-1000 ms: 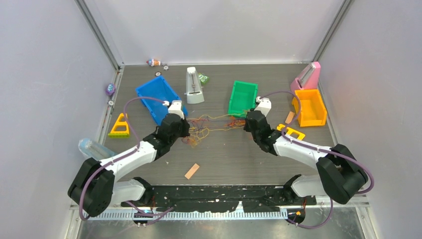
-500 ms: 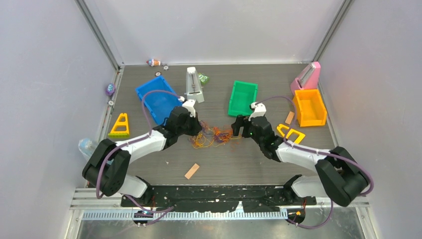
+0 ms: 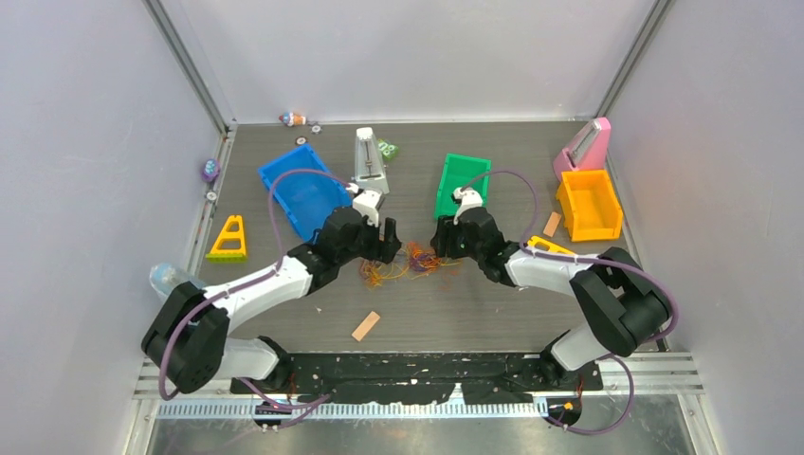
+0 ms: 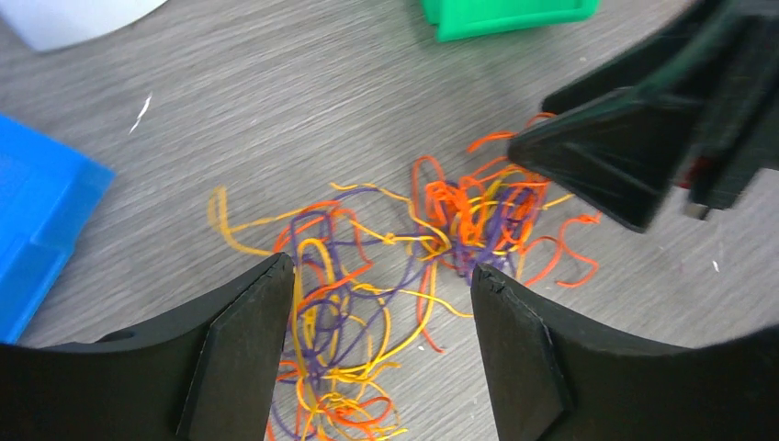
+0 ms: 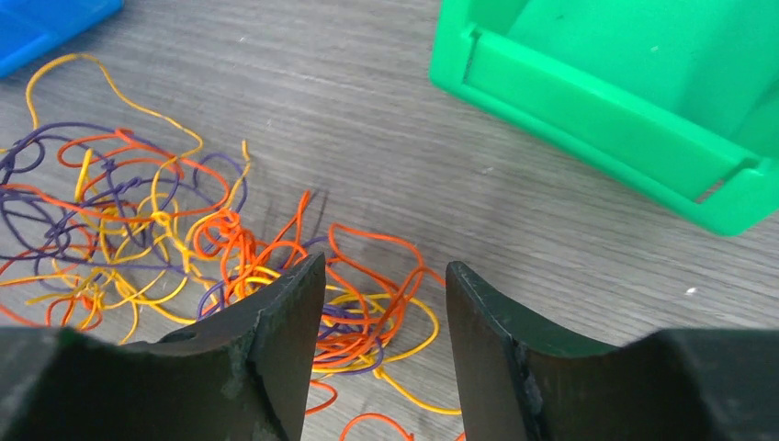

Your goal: Untangle the cables

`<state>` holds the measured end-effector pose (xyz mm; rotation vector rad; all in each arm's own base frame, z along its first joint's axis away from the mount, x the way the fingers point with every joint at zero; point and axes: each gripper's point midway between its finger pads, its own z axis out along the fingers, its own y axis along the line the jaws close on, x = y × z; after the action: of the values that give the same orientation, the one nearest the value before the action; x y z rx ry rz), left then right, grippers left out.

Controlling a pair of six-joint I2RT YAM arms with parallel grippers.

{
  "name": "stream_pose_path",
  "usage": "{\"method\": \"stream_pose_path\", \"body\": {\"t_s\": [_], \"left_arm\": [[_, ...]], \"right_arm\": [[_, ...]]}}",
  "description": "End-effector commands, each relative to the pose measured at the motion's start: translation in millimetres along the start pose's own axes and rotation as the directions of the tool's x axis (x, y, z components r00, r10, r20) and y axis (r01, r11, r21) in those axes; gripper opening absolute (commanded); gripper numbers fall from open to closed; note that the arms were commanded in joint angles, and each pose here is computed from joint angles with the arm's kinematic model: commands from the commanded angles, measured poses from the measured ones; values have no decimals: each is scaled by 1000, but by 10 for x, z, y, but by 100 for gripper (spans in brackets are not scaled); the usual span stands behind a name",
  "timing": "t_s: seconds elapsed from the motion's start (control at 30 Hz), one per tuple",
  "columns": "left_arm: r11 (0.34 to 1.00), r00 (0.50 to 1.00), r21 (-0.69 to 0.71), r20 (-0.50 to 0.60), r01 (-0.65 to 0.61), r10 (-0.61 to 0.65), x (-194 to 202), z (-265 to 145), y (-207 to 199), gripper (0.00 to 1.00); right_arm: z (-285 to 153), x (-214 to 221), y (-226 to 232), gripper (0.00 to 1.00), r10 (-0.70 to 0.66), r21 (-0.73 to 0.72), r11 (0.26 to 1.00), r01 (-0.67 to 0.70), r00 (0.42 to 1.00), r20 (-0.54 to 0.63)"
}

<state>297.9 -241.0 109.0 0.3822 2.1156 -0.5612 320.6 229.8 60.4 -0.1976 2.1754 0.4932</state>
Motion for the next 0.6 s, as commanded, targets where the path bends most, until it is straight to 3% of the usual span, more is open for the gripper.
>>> {"method": "stream_pose_path", "body": {"t_s": [0.0,0.13,0.27,0.43,0.5,0.57], "left_arm": [[990,988,52,85,-131,126,-208,-31,-253,72],[966,984,191,-8,-176,180,-57,152,-583,72],[975,958,198,-244,-105,153,261,379,-612,69],[978,919,205,-379,-29,106,520,540,-645,67],[982,899,188,-429,-2,84,599,594,-604,63],[980,876,193,-479,38,60,670,650,-585,50]], "right_arm": [[11,-114,284,52,-16,-125,992,17,1000,5],[-10,-119,327,44,-20,-151,988,22,1000,13],[-22,-130,308,43,-16,-143,990,19,1000,21],[-11,-97,257,41,4,-111,994,-3,1000,8],[16,-88,176,38,12,-64,998,-11,1000,7],[30,-78,152,33,15,-48,999,-15,1000,0]]}}
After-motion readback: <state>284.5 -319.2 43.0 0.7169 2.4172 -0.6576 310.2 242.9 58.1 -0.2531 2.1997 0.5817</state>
